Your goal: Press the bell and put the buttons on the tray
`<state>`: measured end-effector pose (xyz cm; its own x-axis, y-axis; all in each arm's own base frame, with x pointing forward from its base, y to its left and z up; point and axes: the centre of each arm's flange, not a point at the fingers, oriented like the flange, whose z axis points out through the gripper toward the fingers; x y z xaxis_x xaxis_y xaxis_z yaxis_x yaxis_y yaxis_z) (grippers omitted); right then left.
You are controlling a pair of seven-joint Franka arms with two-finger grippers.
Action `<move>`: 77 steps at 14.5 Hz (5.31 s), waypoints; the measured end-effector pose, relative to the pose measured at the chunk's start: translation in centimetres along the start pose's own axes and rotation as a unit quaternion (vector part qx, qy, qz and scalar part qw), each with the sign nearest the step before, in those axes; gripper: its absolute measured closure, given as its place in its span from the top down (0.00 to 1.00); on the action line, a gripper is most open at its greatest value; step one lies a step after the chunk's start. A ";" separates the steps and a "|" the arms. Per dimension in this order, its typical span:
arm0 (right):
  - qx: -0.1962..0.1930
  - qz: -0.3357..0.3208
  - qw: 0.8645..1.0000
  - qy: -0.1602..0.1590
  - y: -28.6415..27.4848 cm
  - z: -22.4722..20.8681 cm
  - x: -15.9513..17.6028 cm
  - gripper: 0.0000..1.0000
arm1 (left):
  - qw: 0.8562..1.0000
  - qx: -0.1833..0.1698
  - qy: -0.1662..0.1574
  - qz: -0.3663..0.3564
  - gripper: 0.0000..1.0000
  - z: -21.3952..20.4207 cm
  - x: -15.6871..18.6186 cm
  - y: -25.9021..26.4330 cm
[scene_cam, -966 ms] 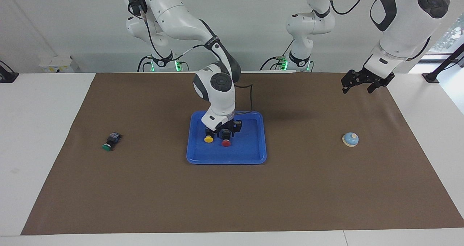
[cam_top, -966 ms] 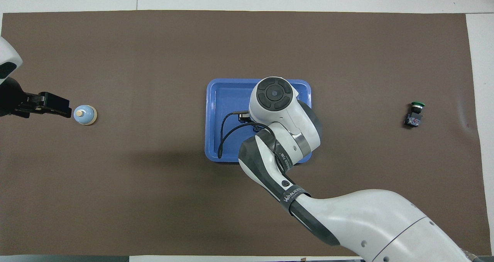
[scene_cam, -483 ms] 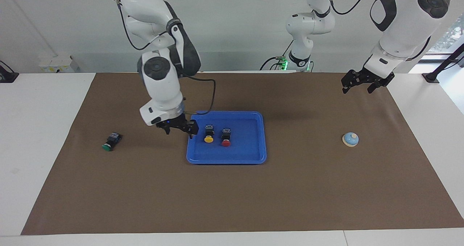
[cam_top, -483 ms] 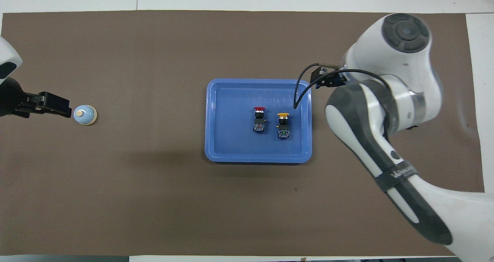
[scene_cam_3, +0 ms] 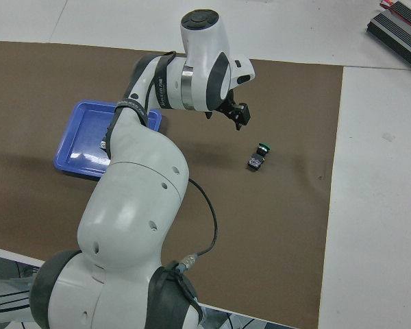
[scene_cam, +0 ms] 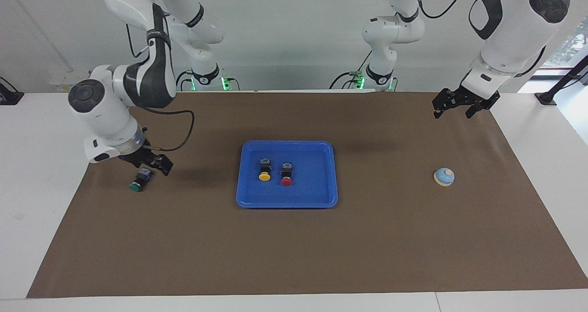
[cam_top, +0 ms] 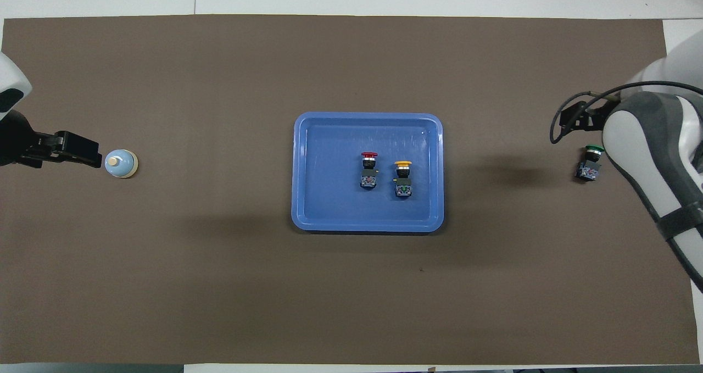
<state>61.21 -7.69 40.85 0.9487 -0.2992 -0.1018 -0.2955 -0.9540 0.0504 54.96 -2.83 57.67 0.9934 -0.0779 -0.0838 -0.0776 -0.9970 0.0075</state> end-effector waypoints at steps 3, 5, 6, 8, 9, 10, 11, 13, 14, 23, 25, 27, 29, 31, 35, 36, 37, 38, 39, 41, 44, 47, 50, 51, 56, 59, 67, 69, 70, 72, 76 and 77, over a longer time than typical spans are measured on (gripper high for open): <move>0.007 -0.004 1.000 0.020 6.1 3.7 -0.5 1.00 | 1.000 0.000 0.000 0.000 1.00 0.0 0.0 0.0; 0.011 -0.002 0.999 0.047 7.4 6.4 -1.8 1.00 | 1.000 0.000 0.000 0.000 1.00 0.0 0.0 0.0; 0.013 -0.003 0.998 0.064 7.5 7.8 -2.5 1.00 | 1.000 0.000 0.000 0.000 1.00 0.0 0.0 0.0; 0.016 -0.007 0.995 0.095 7.5 10.1 -3.8 1.00 | 1.000 0.000 0.000 0.000 1.00 0.0 0.0 0.0; 0.017 -0.008 0.995 0.100 7.5 11.1 -4.3 1.00 | 1.000 0.000 0.000 0.000 1.00 0.0 0.0 0.0; 0.018 -0.009 0.995 0.101 7.4 11.8 -4.7 1.00 | 1.000 0.000 0.000 0.000 1.00 0.0 0.0 0.0; 0.019 -0.009 0.994 0.103 7.4 12.3 -4.9 1.00 | 1.000 0.000 0.000 0.000 1.00 0.0 0.0 0.0; 0.020 -0.009 0.994 0.107 7.4 13.0 -5.0 1.00 | 1.000 0.000 0.000 0.000 1.00 0.0 0.0 0.0; 0.020 -0.010 0.994 0.107 7.4 13.2 -5.0 0.93 | 1.000 0.000 0.000 0.000 1.00 0.0 0.0 0.0; 0.015 -0.035 0.997 0.070 5.3 11.0 -4.4 0.41 | 1.000 0.000 0.000 0.000 1.00 0.0 0.0 0.0; 0.010 -0.055 0.997 0.051 1.3 6.7 -3.3 0.41 | 1.000 0.000 0.000 0.000 1.00 0.0 0.0 0.0; 0.006 -0.061 0.997 0.043 -4.2 1.7 -3.1 0.41 | 1.000 0.000 0.000 0.000 1.00 0.0 0.0 0.0; 0.004 -0.068 0.997 0.044 -10.4 -1.8 -4.1 0.41 | 1.000 0.000 0.000 0.000 1.00 0.0 0.0 0.0; 0.005 -0.083 0.995 0.046 -17.1 -3.4 -6.2 0.41 | 1.000 0.000 0.000 0.000 1.00 0.0 0.0 0.0; 0.008 -0.109 0.993 0.049 -29.4 -2.9 -12.6 0.41 | 1.000 0.000 0.000 0.000 1.00 0.0 0.0 0.0; 0.011 -0.111 0.993 0.048 -32.0 -2.6 -13.9 0.41 | 1.000 0.000 0.000 0.000 1.00 0.0 0.0 0.0; 0.014 -0.110 0.993 0.047 -34.4 -2.2 -15.0 0.41 | 1.000 0.000 0.000 0.000 1.00 0.0 0.0 0.0; 0.016 -0.109 0.993 0.046 -36.8 -1.7 -15.9 0.41 | 1.000 0.000 0.000 0.000 1.00 0.0 0.0 0.0; 0.018 -0.110 0.993 0.044 -39.1 -0.9 -16.8 0.41 | 1.000 0.000 0.000 0.000 1.00 0.0 0.0 0.0; 0.019 -0.125 0.991 0.038 -42.9 1.5 -18.2 0.41 | 1.000 0.000 0.000 0.000 1.00 0.0 0.0 0.0; 0.030 -0.147 0.988 0.044 -45.9 5.2 -19.6 0.41 | 1.000 0.000 0.000 0.000 1.00 0.0 0.0 0.0; 0.042 -0.150 0.986 0.054 -45.7 8.7 -20.1 0.41 | 1.000 0.000 0.000 0.000 1.00 0.0 0.0 0.0; 0.049 -0.156 0.985 0.059 -45.2 11.0 -21.2 0.41 | 1.000 0.000 0.000 0.000 1.00 0.0 0.0 0.0; 0.049 -0.156 0.985 0.059 -45.3 11.2 -21.7 0.41 | 1.000 0.000 0.000 0.000 1.00 0.0 0.0 0.0; 0.052 -0.122 0.989 0.060 -45.2 10.0 -22.1 0.55 | 1.000 0.000 0.000 0.000 1.00 0.0 0.0 0.0; 0.039 -0.096 0.993 0.054 -44.3 7.4 -21.0 0.88 | 1.000 0.000 0.000 0.000 1.00 0.0 0.0 0.0; 0.047 -0.043 0.995 0.073 -27.0 -6.7 -9.9 1.00 | 1.000 0.000 0.000 0.000 1.00 0.0 0.0 0.0; 0.041 -0.068 0.995 0.068 -22.9 -7.7 -8.0 1.00 | 1.000 0.000 0.000 0.000 1.00 0.0 0.0 0.0; 0.038 -0.082 0.994 0.067 -21.0 -8.2 -7.2 1.00 | 1.000 0.000 0.000 0.000 1.00 0.0 0.0 0.0; 0.030 -0.109 0.992 0.060 -17.0 -9.0 -6.0 1.00 | 1.000 0.000 -0.001 0.000 1.00 0.0 0.0 0.0; 0.020 -0.162 0.985 0.045 -10.5 -11.6 -5.7 1.00 | 1.000 0.000 -0.001 -0.001 1.00 0.0 0.0 -0.1; 0.020 -0.170 0.984 0.043 -9.4 -12.4 -6.0 1.00 | 1.000 0.000 -0.001 -0.001 1.00 0.0 0.0 -0.1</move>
<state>59.69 3.29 53.30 0.9990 0.0391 -0.0220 0.0388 -0.9992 -0.0119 54.94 -2.74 57.65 0.9934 -0.0763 -0.0856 -0.0760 -0.9971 0.0075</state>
